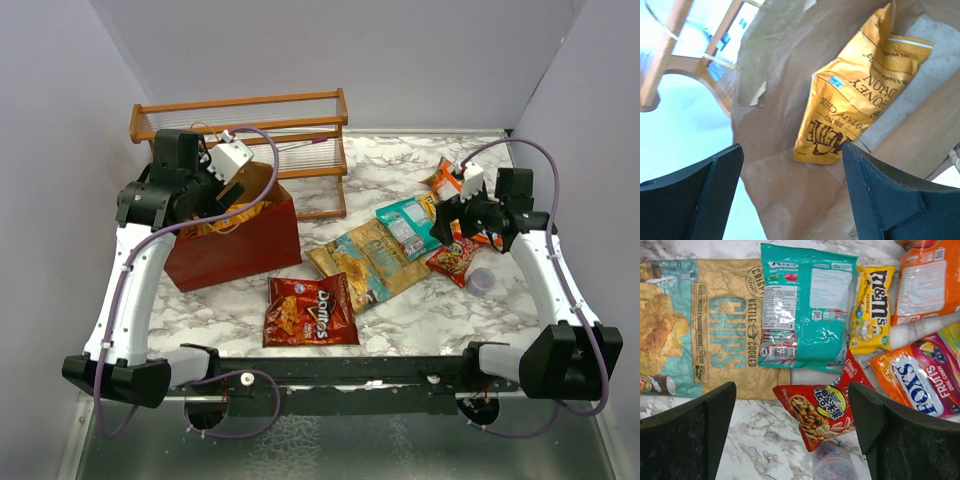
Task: Place the snacks into the paper bag
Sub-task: Place the snack in the paper bag, then pick up the snack from the center of the board.
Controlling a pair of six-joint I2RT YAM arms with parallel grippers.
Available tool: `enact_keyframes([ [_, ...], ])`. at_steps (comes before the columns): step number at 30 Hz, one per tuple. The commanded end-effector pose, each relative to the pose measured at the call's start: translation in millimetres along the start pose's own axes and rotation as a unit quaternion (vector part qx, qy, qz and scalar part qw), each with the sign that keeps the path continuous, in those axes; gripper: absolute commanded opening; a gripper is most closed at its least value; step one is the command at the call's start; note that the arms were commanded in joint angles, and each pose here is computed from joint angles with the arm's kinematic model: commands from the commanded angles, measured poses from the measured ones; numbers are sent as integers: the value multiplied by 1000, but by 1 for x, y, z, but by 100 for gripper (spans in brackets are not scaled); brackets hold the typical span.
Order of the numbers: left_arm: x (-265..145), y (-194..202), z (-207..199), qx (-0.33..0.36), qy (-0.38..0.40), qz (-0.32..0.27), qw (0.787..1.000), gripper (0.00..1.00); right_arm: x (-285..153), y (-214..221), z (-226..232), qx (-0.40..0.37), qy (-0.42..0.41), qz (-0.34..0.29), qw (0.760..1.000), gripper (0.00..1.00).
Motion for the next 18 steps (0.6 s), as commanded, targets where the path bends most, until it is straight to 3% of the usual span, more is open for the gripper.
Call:
enact_keyframes([
  [1, -13, -15, 12, -19, -57, -55, 997, 84, 7, 0, 7, -26, -65, -19, 997, 92],
  [7, -22, -22, 13, -37, -68, -96, 992, 85, 17, 6, 30, -59, -134, -13, 989, 84],
  [18, -25, -23, 6, -44, -49, -146, 987, 87, 53, 47, 78, -137, -149, 99, 974, 80],
])
Point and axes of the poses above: each gripper's point midway between its finger pads, its own x axis out along the fingers, its own z axis along the line the jaws close on, y = z × x, the point moved 8 cm from there along -x, back along the fingers, and after that the axes turned 15 degrees about -x, right-handed, at the moved point
